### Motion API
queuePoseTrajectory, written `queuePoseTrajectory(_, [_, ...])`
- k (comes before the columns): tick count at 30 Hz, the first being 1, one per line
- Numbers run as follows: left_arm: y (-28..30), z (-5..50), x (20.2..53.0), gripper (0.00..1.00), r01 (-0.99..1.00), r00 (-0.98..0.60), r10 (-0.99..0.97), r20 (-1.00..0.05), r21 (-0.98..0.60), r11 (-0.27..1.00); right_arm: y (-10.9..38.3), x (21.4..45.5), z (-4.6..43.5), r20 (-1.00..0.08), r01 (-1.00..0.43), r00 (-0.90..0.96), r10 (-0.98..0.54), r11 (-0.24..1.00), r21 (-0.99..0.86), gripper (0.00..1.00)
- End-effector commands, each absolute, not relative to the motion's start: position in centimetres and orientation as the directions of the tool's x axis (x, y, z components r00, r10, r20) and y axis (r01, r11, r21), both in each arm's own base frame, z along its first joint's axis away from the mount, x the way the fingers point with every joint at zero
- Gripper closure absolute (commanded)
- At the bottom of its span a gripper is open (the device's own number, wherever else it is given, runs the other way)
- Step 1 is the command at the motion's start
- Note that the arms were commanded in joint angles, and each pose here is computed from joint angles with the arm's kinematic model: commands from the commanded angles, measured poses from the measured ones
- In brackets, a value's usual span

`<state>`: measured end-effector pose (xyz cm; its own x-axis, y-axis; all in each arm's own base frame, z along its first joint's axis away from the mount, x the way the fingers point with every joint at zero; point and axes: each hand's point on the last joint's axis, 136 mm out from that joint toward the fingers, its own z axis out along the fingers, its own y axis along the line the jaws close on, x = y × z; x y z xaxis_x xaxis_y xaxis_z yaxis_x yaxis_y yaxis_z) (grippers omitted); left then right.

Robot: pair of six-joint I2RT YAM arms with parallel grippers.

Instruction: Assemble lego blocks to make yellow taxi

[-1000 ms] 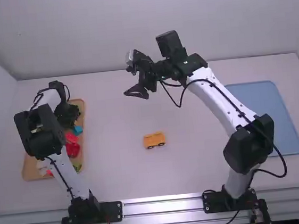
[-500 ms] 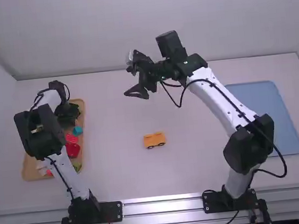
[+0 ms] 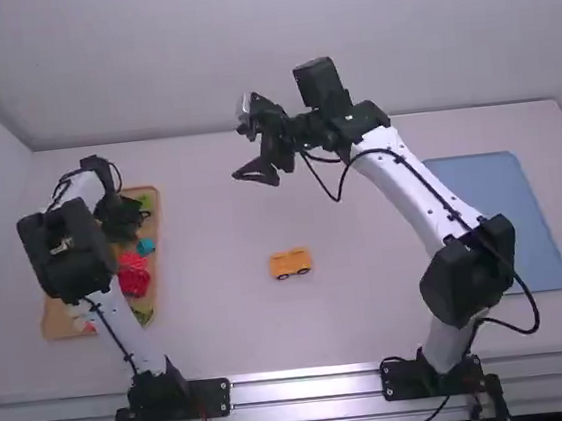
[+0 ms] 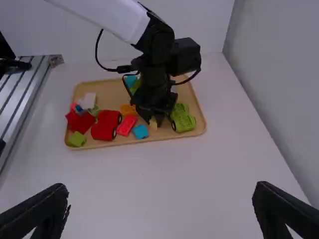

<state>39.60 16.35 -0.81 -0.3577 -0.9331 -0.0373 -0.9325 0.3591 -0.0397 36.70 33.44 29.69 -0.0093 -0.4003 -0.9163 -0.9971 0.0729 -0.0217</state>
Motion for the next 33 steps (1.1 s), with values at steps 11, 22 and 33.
queuePoseTrajectory(11, [16.2, 0.3, 39.6, 0.58, -0.940, -0.338, -0.934, -0.113, 0.000, 0.340, 33.3, 36.2, 29.9, -0.917, -0.998, -0.019, -0.399, 0.066, -0.009, 0.01])
queuePoseTrajectory(22, [15.8, 0.2, 39.4, 0.70, -0.953, -0.301, -0.949, -0.094, -0.002, 0.303, 33.3, 36.1, 29.8, -0.915, -0.998, -0.025, -0.402, 0.067, -0.002, 0.02])
queuePoseTrajectory(33, [16.5, 2.2, 39.4, 0.98, -0.928, -0.368, -0.917, -0.151, -0.005, 0.373, 33.0, 35.6, 29.3, -0.907, -0.999, -0.031, -0.420, 0.052, 0.010, 0.02])
